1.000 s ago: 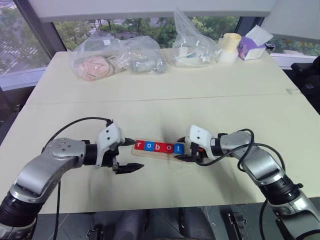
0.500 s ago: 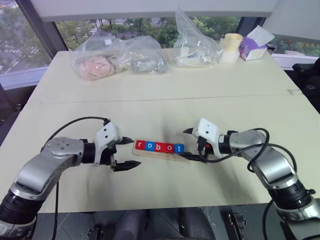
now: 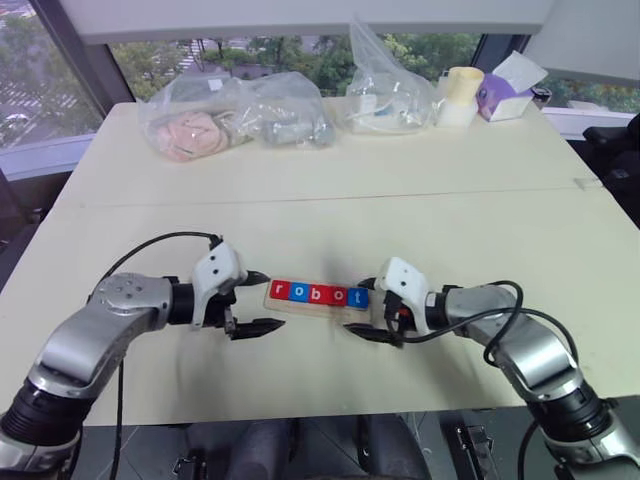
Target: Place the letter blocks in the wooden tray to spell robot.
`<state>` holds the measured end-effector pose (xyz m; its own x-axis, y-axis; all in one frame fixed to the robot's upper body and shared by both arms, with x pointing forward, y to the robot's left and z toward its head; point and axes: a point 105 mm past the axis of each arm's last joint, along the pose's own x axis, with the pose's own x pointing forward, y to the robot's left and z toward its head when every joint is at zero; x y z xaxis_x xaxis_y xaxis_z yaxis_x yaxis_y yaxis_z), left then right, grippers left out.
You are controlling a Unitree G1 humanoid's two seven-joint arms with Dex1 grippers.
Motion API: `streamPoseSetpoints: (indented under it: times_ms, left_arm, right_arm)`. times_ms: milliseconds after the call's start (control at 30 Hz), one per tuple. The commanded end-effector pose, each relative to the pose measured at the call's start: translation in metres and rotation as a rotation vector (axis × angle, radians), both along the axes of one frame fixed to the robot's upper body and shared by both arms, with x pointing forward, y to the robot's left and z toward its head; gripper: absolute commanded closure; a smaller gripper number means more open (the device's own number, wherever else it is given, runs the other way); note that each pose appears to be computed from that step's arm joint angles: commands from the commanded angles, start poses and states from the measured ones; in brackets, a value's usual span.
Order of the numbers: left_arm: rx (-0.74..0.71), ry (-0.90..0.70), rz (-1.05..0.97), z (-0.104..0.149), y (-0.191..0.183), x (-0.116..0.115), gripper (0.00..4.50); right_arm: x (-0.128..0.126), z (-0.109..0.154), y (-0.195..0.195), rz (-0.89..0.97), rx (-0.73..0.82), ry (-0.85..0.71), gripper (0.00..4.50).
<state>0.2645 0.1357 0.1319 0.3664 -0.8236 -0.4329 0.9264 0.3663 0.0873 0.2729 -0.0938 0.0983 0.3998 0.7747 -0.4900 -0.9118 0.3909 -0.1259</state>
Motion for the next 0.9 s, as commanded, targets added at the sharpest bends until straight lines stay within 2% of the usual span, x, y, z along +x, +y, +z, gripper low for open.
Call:
streamPoseSetpoints:
  times_ms: [33, 233, 400, 633, 733, 800, 900]
  left_arm:
    - [0.003, -0.027, -0.013, 0.003, -0.003, 0.000, 0.00]
    - [-0.002, -0.036, -0.004, 0.004, -0.003, 0.002, 0.00]
    - [-0.056, -0.007, 0.033, 0.007, 0.005, 0.003, 0.00]
    - [-0.074, 0.035, 0.140, 0.001, 0.029, -0.002, 0.00]
    - [-0.097, 0.064, 0.229, -0.004, 0.044, -0.009, 0.00]
    - [-0.152, 0.097, 0.303, -0.010, 0.051, -0.014, 0.00]
    - [-0.219, 0.120, 0.395, -0.016, 0.056, -0.020, 0.00]
  right_arm:
    - [-0.003, 0.010, 0.008, 0.023, 0.029, -0.033, 0.03]
    - [0.002, 0.010, 0.006, -0.010, 0.021, -0.058, 0.03]
    - [0.015, 0.029, -0.009, -0.083, 0.040, -0.114, 0.03]
    - [-0.005, 0.051, -0.033, -0.139, 0.178, -0.076, 0.03]
    - [-0.008, 0.060, -0.052, -0.227, 0.254, -0.059, 0.03]
    - [-0.007, 0.060, -0.071, -0.327, 0.294, -0.030, 0.03]
    - [-0.012, 0.048, -0.096, -0.429, 0.271, 0.008, 0.03]
